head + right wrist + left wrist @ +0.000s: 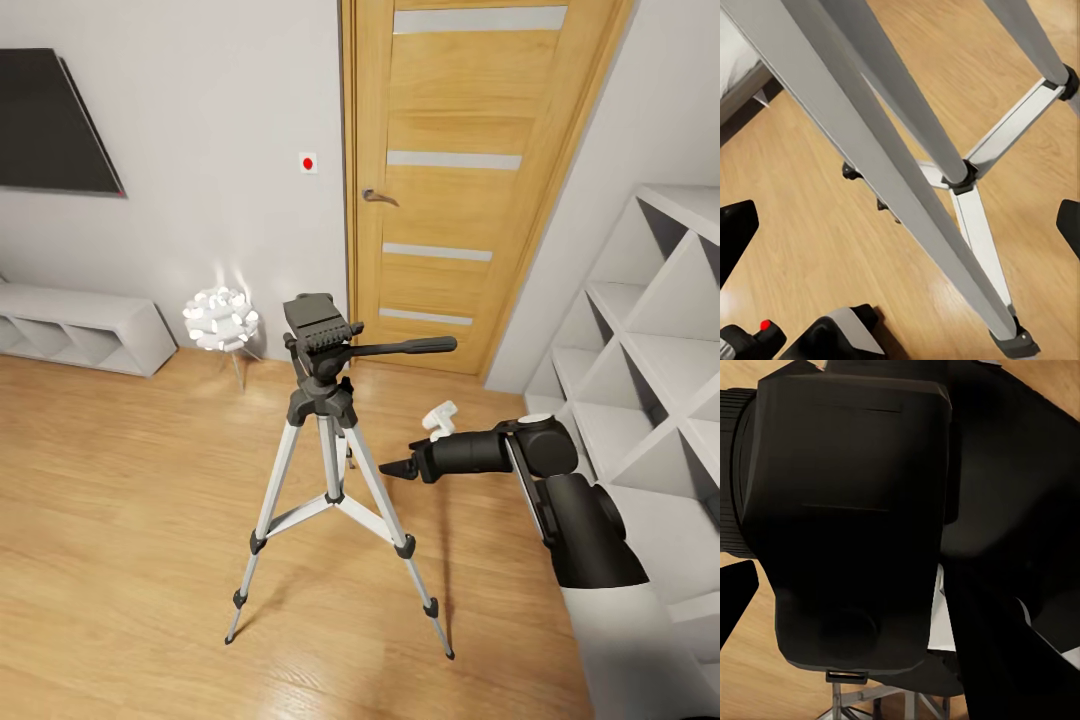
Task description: Attach the digital camera to the camera tripod in the bedroom.
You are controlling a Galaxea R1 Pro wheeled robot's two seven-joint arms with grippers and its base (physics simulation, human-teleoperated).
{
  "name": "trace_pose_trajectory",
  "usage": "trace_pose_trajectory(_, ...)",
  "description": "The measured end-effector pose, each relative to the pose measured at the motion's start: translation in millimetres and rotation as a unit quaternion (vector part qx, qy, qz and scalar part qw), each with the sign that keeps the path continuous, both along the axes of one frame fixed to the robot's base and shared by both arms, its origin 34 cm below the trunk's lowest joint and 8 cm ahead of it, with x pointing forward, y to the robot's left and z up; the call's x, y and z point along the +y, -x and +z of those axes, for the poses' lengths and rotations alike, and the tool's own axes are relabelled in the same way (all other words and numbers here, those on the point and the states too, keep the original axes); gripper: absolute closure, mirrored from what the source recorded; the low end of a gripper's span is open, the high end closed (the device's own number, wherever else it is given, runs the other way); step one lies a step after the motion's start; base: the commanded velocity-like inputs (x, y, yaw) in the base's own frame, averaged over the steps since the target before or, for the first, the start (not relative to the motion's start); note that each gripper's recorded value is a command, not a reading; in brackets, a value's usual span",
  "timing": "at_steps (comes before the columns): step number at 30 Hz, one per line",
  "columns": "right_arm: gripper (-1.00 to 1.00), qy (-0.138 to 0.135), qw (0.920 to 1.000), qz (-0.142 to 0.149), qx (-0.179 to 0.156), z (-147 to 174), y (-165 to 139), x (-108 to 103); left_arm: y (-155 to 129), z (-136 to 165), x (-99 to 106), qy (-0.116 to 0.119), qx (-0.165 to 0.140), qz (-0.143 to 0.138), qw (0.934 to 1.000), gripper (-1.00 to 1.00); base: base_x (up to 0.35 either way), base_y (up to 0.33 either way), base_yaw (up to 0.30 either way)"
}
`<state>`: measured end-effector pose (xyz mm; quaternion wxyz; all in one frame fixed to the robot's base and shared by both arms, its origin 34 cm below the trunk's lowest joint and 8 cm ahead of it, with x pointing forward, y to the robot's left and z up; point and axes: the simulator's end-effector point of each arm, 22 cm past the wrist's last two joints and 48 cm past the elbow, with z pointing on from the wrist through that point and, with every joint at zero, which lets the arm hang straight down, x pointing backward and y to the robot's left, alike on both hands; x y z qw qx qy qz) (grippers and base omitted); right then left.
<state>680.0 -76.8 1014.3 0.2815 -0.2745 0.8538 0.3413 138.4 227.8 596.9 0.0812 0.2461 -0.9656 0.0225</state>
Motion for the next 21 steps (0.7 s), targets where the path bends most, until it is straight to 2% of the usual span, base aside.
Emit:
trace_pose_trajectory(10, -1.0, 0.003, 1.0, -0.005, 0.002, -6, -2, 4, 0, 0, 0, 0.0, 0.0, 0.0, 1.0, 1.0, 0.0, 0.0, 0.0)
trace_pose_trajectory(15, -1.0, 0.006, 0.9988, 0.004, -0.048, -2, -13, 7, 0, 0, 0, 0.0, 0.0, 0.0, 1.0, 1.0, 0.0, 0.0, 0.0)
trace_pose_trajectory(16, -1.0, 0.006, 0.9988, 0.004, -0.049, -2, -14, 7, 0, 0, 0, 0.0, 0.0, -0.001, 1.0, 1.0, 0.0, 0.0, 0.0)
trace_pose_trajectory(19, -1.0, 0.009, 0.9992, 0.003, -0.038, -13, -13, 6, 0, 0, 0, 0.0, 0.0, -0.001, 1.0, 1.0, 0.0, 0.0, 0.0)
trace_pose_trajectory(21, -1.0, 0.013, 0.9998, 0.001, -0.018, -31, -11, 6, 0, 0, 0, 0.0, 0.0, -0.001, 1.0, 1.0, 0.0, 0.0, 0.0)
